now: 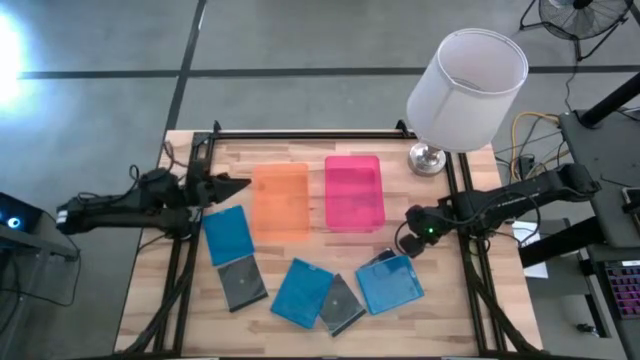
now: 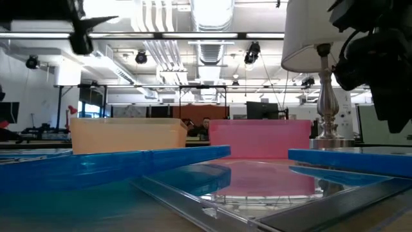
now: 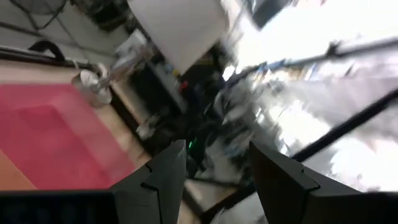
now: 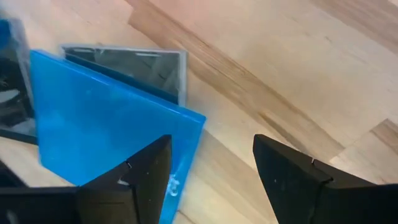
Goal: Pick & place jewel cases by type
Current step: Put the bottom right blue cd case into the pink bin
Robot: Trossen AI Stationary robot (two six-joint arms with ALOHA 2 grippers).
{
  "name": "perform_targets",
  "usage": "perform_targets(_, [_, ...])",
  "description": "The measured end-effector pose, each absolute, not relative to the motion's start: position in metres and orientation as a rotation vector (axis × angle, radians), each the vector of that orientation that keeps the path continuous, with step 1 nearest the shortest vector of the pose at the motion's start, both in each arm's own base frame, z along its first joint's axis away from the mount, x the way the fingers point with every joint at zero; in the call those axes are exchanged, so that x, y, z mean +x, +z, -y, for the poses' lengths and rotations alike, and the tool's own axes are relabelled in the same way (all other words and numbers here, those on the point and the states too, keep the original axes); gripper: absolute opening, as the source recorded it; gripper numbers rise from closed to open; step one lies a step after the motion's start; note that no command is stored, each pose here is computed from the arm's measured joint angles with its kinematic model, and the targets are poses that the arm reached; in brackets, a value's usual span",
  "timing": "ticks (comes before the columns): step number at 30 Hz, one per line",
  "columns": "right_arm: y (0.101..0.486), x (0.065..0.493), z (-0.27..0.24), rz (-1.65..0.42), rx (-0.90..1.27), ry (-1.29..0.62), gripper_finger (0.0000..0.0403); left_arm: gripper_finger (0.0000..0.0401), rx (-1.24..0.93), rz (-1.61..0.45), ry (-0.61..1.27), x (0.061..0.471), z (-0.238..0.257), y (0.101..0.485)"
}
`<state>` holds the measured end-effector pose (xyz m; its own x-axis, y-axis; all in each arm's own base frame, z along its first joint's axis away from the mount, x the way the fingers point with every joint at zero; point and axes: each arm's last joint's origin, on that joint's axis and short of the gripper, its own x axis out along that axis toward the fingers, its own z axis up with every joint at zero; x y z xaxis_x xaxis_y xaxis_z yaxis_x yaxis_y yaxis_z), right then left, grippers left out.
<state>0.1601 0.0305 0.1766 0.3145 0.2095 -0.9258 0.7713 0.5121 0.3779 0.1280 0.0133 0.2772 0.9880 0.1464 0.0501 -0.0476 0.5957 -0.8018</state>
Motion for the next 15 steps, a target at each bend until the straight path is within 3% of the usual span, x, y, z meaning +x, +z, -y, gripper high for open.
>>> perform_targets(8, [0.166, 0.152, -0.03, -1.223, 0.995, -0.428, 0.0221, 0.0158, -0.752, -0.13, 0.048, 0.203, -0.002, 0.305])
perform_targets(15, [0.168, 0.141, -0.029, -1.193, 1.006, -0.342, 0.0221, 0.0158, -0.717, -0.258, 0.038, 0.251, 0.019, 0.297])
